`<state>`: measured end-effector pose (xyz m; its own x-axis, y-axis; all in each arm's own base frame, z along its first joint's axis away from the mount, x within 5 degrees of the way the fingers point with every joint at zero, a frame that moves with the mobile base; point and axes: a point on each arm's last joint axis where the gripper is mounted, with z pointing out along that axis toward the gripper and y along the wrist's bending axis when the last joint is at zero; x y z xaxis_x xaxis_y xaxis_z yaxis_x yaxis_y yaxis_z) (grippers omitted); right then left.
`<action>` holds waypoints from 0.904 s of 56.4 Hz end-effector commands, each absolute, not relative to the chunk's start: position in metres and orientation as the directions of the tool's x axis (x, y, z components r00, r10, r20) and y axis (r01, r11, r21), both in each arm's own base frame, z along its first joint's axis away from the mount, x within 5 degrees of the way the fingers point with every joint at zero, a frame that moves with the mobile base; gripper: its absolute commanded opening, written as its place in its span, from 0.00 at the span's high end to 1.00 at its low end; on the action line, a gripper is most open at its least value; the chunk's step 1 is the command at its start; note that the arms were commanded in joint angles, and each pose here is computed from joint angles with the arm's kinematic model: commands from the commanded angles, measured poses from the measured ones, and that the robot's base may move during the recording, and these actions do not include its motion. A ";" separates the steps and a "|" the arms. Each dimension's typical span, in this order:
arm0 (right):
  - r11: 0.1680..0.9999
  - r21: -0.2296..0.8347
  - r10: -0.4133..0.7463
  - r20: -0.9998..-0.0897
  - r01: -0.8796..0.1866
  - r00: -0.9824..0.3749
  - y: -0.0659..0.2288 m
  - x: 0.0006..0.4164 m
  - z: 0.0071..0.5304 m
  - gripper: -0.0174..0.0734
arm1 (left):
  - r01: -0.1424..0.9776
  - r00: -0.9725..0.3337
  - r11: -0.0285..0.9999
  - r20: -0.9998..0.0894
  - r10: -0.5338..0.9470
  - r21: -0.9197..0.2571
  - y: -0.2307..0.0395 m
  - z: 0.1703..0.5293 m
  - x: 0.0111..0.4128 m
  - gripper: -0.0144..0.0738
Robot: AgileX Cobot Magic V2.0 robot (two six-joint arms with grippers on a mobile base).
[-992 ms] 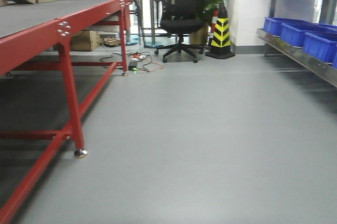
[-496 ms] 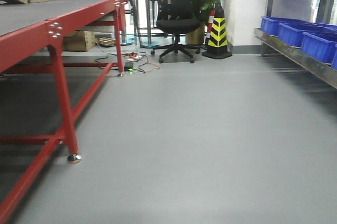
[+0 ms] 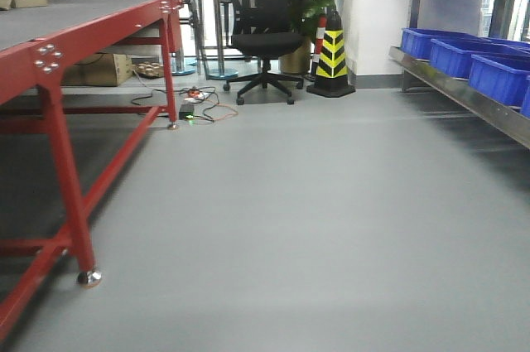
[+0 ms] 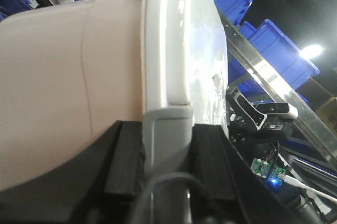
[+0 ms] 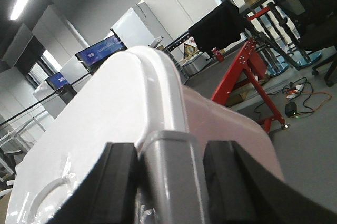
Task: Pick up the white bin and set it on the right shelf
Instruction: 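Drive the base to the steel shelf rack holding the bin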
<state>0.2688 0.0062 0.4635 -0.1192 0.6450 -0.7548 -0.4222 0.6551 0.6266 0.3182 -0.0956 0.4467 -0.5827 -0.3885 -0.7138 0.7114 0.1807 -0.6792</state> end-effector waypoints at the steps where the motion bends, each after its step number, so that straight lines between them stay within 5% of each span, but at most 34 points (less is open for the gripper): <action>1: 0.571 0.630 0.698 -0.710 -0.527 -0.093 0.013 0.253 0.488 0.74 | 0.835 -0.531 -0.040 -0.784 -0.322 -0.549 -0.105 0.482 0.276 0.97; 51: 0.571 0.630 0.698 -0.710 -0.526 -0.092 0.013 0.253 0.488 0.74 | 0.835 -0.531 -0.040 -0.784 -0.322 -0.549 -0.105 0.482 0.276 0.97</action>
<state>0.2688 0.0060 0.4634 -0.1182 0.6455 -0.7546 -0.4206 0.6558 0.6269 0.3180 -0.0957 0.4466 -0.5832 -0.3857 -0.7149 0.7121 0.1808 -0.6784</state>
